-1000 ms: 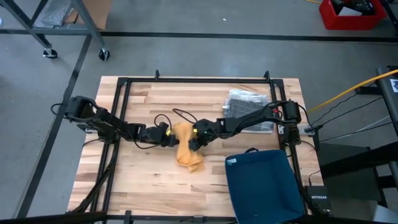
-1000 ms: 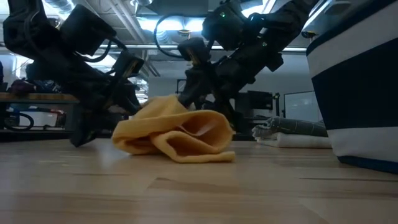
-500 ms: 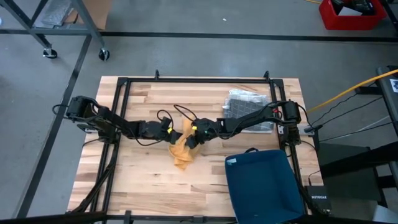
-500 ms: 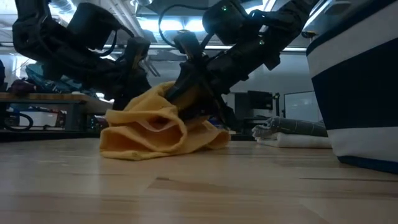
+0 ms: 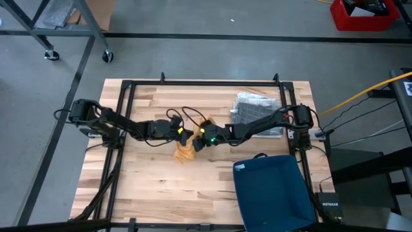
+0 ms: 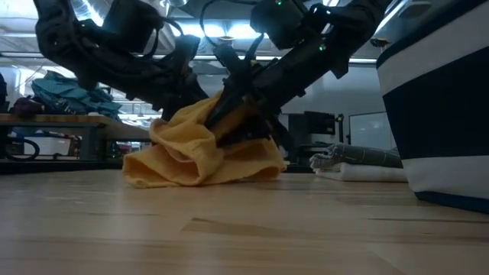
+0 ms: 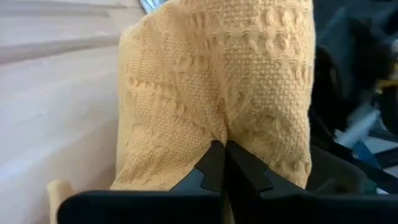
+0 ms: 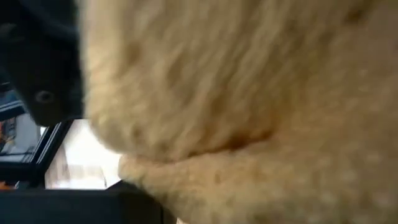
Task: Fold towel
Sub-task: Stack the yellow towel on top of the gray towel
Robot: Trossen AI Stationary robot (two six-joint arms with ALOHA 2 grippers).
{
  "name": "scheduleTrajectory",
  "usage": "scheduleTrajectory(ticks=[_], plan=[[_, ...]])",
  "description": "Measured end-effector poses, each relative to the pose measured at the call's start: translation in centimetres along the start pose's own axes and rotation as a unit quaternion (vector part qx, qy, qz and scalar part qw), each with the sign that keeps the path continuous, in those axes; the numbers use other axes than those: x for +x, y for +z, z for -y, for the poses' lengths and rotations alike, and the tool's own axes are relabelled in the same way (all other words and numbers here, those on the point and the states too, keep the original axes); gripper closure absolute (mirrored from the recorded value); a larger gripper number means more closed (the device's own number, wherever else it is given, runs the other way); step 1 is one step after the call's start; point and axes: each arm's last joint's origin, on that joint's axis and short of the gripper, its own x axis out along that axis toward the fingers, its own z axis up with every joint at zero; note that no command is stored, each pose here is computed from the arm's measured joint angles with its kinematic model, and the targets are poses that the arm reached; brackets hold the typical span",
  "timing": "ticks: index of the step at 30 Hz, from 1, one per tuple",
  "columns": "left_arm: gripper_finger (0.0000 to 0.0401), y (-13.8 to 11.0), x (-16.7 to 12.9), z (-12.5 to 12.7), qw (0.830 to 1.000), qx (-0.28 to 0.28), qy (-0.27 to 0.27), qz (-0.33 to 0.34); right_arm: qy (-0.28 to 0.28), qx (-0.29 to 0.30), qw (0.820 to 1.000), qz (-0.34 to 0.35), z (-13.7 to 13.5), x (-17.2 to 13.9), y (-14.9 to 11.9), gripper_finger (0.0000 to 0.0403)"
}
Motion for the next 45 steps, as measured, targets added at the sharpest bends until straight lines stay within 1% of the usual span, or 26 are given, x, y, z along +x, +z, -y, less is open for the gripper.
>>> scheduleTrajectory(ticks=[6,13,17,21,23,28,30,37,41,45], plan=[[0.0398,1.6,0.7,0.2,1.000,0.000,-0.007,0.016,-0.032,-0.010,0.999,0.033,-0.6,-1.5,0.5,0.0237],[0.0399,4.1,1.8,1.9,0.998,0.043,-0.027,0.047,-0.044,0.001,0.996,0.072,-1.6,-3.4,1.4,0.0237],[0.0400,5.6,2.5,2.7,0.997,0.064,-0.018,0.045,-0.073,0.005,0.993,0.091,-2.0,-4.7,1.4,0.0237],[0.0400,6.7,3.5,3.9,0.993,0.099,-0.028,0.058,-0.098,0.008,0.989,0.107,-2.5,-6.4,1.5,0.0237],[0.0400,7.0,4.1,4.3,0.992,0.109,-0.032,0.060,-0.120,0.009,0.986,0.113,-2.5,-7.3,1.5,0.0237],[0.0400,7.8,6.5,5.2,0.991,0.107,-0.048,0.057,-0.174,0.004,0.979,0.110,-2.5,-10.1,1.0,0.0237],[0.0400,8.3,7.7,5.5,0.991,0.106,-0.055,0.055,-0.200,0.008,0.973,0.115,-2.3,-11.2,0.9,0.0237],[0.0400,9.8,11.6,7.5,0.988,0.105,-0.102,0.052,-0.258,0.031,0.958,0.123,-2.1,-15.5,0.1,0.0237],[0.0399,10.9,13.4,9.3,0.983,0.101,-0.145,0.050,-0.257,0.059,0.953,0.150,-2.5,-18.0,-1.0,0.0237],[0.0398,11.8,14.9,11.3,0.976,0.111,-0.182,0.048,-0.247,0.095,0.948,0.179,-2.9,-19.8,-2.4,0.0238]])
